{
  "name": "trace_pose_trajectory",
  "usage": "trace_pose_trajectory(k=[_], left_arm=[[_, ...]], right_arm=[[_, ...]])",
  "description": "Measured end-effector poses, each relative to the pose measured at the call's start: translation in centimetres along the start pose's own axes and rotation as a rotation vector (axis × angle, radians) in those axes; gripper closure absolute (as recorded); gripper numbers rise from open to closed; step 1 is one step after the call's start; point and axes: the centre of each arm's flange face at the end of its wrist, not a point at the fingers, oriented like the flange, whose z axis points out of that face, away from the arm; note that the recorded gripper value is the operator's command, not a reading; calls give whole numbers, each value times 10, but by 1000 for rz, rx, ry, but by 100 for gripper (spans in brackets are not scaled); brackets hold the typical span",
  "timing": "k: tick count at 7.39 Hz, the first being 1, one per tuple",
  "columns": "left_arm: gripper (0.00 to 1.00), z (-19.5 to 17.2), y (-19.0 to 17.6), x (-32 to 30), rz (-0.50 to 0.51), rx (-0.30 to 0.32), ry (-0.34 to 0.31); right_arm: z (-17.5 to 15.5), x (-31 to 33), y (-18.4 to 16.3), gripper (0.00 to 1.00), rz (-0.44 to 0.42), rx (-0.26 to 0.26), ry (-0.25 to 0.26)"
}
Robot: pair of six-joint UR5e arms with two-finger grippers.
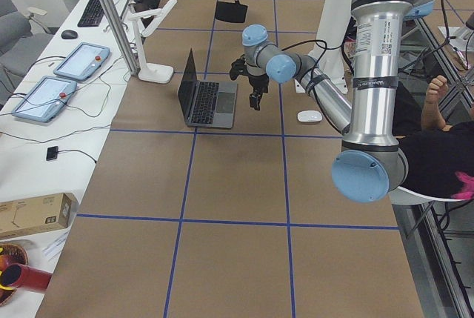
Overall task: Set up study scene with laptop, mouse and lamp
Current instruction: 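Lift the mouse pad with the right gripper and carry it toward the lamp, then lower the mouse pad beside the laptop and open the right gripper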
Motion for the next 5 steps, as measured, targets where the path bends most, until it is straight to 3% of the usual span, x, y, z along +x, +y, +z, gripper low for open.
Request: trace_pose_trajectory(k=[3,5], left_arm=[[1,3,-1,-2,-60,-5,-4],[1,5,-2,-3,-68,-8,-5]], right_arm=[[-14,-37,-75,87,44,-52,-12],[-24,-51,-91,86,50,-66,-20]])
